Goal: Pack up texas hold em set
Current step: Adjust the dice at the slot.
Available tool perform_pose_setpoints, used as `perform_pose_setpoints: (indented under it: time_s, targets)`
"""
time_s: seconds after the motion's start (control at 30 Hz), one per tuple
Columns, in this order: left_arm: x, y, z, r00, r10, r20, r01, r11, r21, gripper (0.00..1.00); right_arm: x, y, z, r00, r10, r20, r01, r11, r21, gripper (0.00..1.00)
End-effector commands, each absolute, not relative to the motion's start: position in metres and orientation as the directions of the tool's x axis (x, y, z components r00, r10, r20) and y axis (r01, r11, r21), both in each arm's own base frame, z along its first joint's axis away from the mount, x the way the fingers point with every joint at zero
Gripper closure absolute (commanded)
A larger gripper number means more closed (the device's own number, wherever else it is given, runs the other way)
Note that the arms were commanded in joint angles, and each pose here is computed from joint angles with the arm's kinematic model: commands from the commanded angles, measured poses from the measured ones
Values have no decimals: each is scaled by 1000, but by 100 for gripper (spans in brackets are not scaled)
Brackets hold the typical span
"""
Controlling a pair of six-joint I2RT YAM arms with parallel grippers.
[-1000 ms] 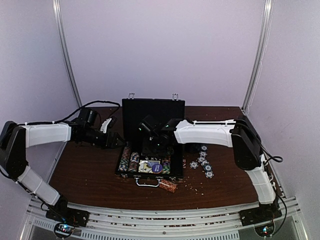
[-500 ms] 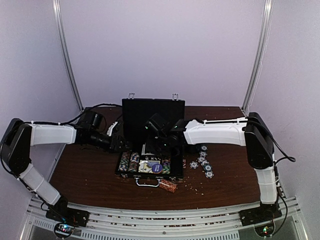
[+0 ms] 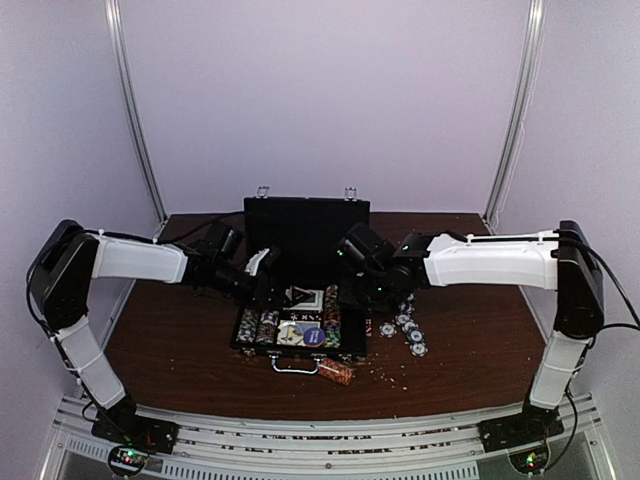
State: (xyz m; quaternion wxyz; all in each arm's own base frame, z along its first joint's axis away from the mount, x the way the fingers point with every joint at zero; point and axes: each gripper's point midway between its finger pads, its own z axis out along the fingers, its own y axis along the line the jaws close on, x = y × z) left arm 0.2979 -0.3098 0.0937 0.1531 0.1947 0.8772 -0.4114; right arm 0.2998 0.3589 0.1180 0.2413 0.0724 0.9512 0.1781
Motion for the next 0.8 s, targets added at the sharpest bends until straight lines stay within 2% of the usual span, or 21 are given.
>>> perform_pose_setpoints:
  time_s: [0.0,0.37,0.77]
  targets:
    - [319,-324,93,-882,171,-440,438,646,-626,67,296,323,125,-871,226,-437,76,939,336,55]
    - [332,-328,57,-920,162,-356,344,767,-541,78,296,278,139,-841,283,-462,122,929,348,54]
    - [336,-325,32,-944,151,-292,286,816,-503,77,304,268,140,-838,292,-461,129,926,354,53]
